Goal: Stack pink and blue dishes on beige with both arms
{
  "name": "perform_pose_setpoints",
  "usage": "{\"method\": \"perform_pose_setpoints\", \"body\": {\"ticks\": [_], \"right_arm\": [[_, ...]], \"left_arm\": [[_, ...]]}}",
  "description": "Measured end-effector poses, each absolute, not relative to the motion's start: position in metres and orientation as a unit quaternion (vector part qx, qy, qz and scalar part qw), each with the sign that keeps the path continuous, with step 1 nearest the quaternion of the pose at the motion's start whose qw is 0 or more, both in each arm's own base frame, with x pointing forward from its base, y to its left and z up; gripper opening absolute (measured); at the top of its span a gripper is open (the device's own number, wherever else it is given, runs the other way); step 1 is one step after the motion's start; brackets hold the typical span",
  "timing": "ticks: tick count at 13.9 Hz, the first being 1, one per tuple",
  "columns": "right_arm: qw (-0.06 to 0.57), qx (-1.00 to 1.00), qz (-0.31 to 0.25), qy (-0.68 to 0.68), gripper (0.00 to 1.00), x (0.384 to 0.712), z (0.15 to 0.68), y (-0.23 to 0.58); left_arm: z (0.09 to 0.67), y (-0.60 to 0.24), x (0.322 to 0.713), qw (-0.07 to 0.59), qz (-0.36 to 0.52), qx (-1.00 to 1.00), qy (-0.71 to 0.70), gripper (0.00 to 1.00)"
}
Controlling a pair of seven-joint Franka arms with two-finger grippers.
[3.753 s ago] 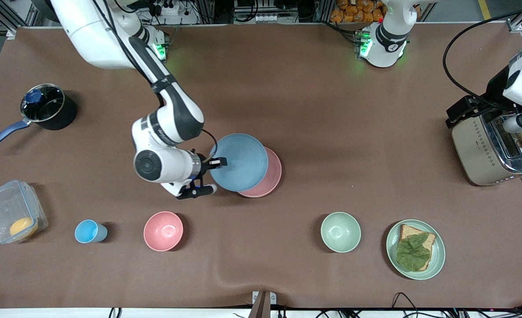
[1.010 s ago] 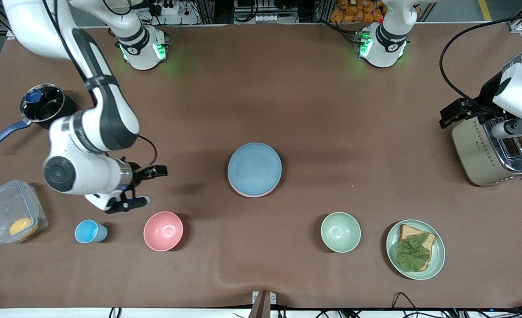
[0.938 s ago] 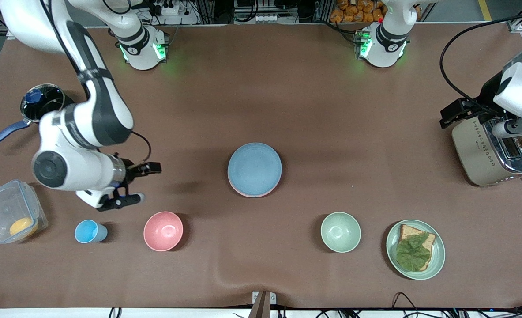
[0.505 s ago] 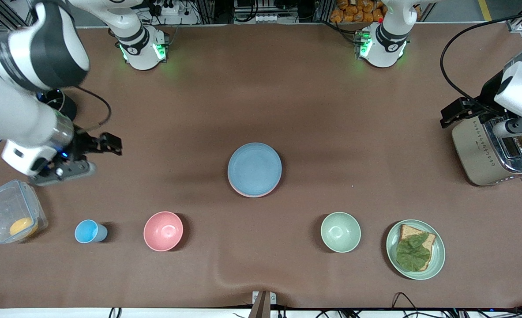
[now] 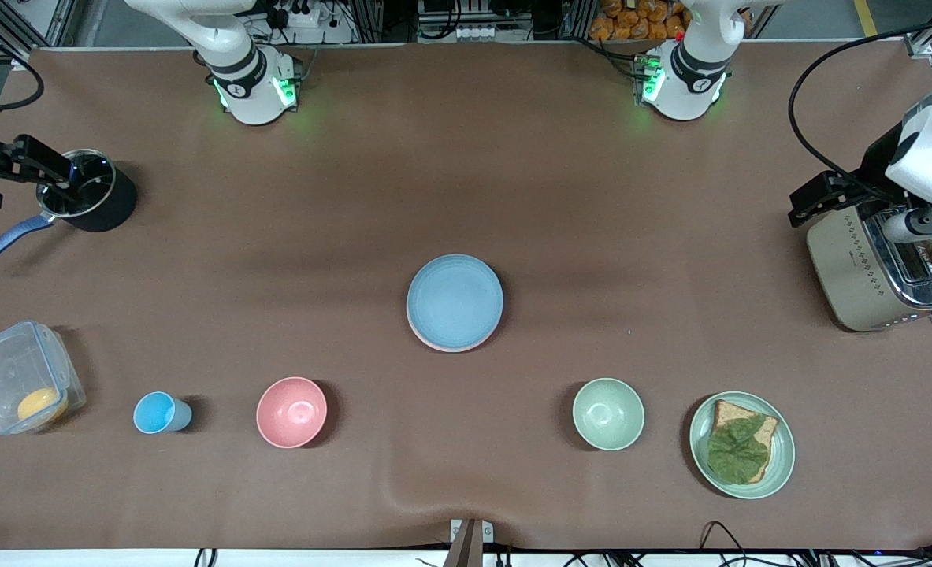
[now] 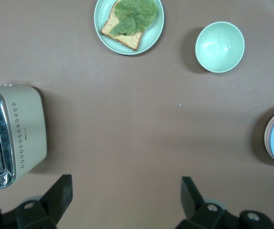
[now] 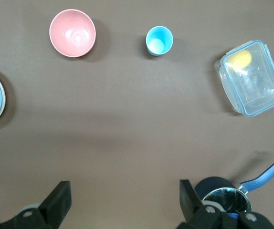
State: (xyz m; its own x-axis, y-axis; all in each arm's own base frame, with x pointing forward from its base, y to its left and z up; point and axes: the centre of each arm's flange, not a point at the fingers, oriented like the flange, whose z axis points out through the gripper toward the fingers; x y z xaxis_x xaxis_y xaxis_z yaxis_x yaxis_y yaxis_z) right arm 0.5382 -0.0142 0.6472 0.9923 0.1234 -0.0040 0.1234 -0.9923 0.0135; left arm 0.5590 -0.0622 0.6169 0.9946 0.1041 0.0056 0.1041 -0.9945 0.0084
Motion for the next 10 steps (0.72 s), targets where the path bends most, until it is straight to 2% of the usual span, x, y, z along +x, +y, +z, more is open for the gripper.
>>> {"method": "perform_pose_setpoints", "body": {"ticks": [3, 6, 8, 10], "right_arm": [[0.007, 0.995, -0.029, 0.090, 1.00, 0.524, 0.650, 0.016], [0.023, 0.990, -0.047, 0.128, 1.00, 0.477, 0.677, 0.053], [0.026, 0.990, -0.038, 0.134, 1.00, 0.458, 0.690, 0.057], [0.026, 0.990, -0.027, 0.134, 1.00, 0.457, 0.692, 0.054]], "left_arm": [[0.618, -0.059, 0.559, 0.004, 0.004, 0.998, 0.055, 1.00], [0.623, -0.055, 0.560, 0.005, 0.009, 0.998, 0.055, 1.00], [0.624, -0.055, 0.559, 0.005, 0.009, 0.999, 0.048, 1.00], [0.624, -0.057, 0.558, 0.004, 0.006, 0.999, 0.039, 1.00]]}}
